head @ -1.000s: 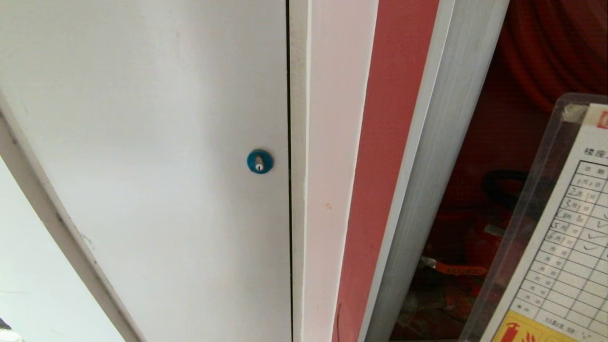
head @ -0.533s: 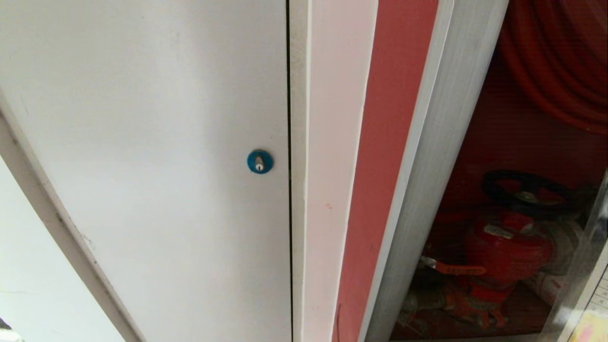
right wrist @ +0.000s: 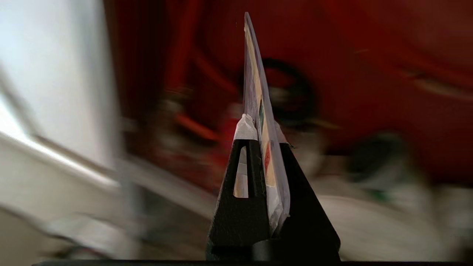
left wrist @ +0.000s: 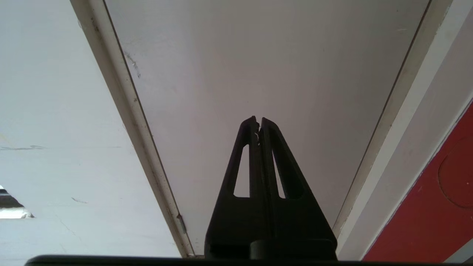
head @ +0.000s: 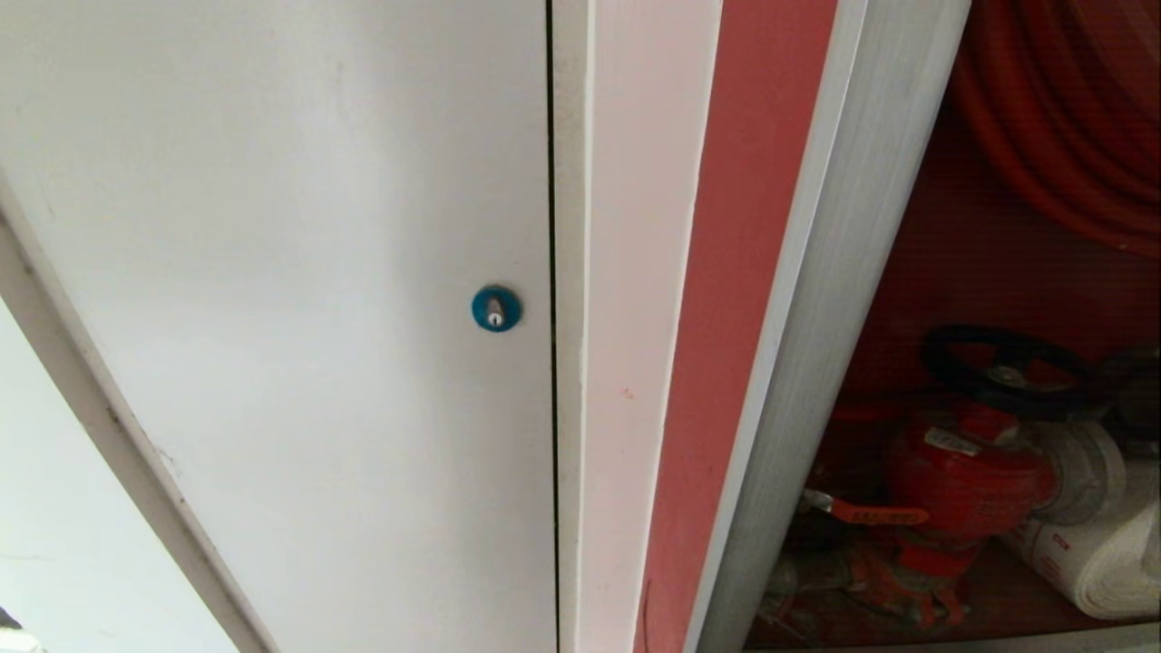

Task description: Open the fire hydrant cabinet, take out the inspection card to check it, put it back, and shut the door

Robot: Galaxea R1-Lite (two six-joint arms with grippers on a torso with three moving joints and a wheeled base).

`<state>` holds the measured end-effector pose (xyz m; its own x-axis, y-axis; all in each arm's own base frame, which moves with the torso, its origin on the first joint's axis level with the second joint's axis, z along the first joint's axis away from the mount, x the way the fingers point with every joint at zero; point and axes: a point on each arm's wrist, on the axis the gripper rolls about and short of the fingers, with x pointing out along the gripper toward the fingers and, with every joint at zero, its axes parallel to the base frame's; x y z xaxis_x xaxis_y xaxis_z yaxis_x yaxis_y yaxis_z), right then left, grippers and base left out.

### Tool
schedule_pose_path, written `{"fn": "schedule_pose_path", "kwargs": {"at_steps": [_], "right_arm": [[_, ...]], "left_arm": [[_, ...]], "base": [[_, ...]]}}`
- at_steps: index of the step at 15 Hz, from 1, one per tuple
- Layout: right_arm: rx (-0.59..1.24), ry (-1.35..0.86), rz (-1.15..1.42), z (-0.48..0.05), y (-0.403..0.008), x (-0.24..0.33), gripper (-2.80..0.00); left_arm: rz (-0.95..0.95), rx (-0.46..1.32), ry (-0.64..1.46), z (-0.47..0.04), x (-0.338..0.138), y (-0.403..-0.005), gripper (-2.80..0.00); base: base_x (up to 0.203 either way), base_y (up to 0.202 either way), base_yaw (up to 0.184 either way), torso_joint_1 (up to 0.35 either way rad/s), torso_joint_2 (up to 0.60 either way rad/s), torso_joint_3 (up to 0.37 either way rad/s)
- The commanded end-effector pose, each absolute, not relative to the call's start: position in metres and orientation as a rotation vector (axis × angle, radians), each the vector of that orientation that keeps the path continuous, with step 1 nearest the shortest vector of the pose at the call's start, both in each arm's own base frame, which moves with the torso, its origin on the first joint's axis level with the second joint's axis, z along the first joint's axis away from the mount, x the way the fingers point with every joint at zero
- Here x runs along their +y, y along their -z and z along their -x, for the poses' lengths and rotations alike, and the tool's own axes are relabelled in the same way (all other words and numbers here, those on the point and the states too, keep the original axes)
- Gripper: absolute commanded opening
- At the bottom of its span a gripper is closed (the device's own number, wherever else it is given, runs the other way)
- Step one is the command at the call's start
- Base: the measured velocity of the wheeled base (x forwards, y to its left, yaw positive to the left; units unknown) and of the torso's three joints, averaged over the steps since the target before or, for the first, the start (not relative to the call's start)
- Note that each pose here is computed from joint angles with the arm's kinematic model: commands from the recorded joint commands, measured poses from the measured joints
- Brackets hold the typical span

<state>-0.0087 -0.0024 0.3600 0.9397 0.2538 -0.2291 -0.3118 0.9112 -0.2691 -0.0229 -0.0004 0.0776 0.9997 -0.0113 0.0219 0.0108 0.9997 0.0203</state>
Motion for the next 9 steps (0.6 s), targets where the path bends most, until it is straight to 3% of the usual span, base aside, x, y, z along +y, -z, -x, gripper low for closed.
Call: {"fn": "schedule_pose_path", "kwargs": {"at_steps": [1, 9], "right_arm": [[0.199, -0.252, 0.446, 0.004, -0.361, -0.003, -2.8], [0.234, -0.246, 1.019, -0.03, -0.369, 0.005, -2.8]], "left_arm": [[-0.02, -0.015, 0.011, 0.022, 0.0, -0.076, -2.8], [-0.02, -0.014, 0.011, 0.022, 0.0, -0.075, -2.8]], "base": [[0.0, 0.0, 0.0, 0.0, 0.0, 0.0], [0.0, 0.0, 0.0, 0.0, 0.0, 0.0]]}}
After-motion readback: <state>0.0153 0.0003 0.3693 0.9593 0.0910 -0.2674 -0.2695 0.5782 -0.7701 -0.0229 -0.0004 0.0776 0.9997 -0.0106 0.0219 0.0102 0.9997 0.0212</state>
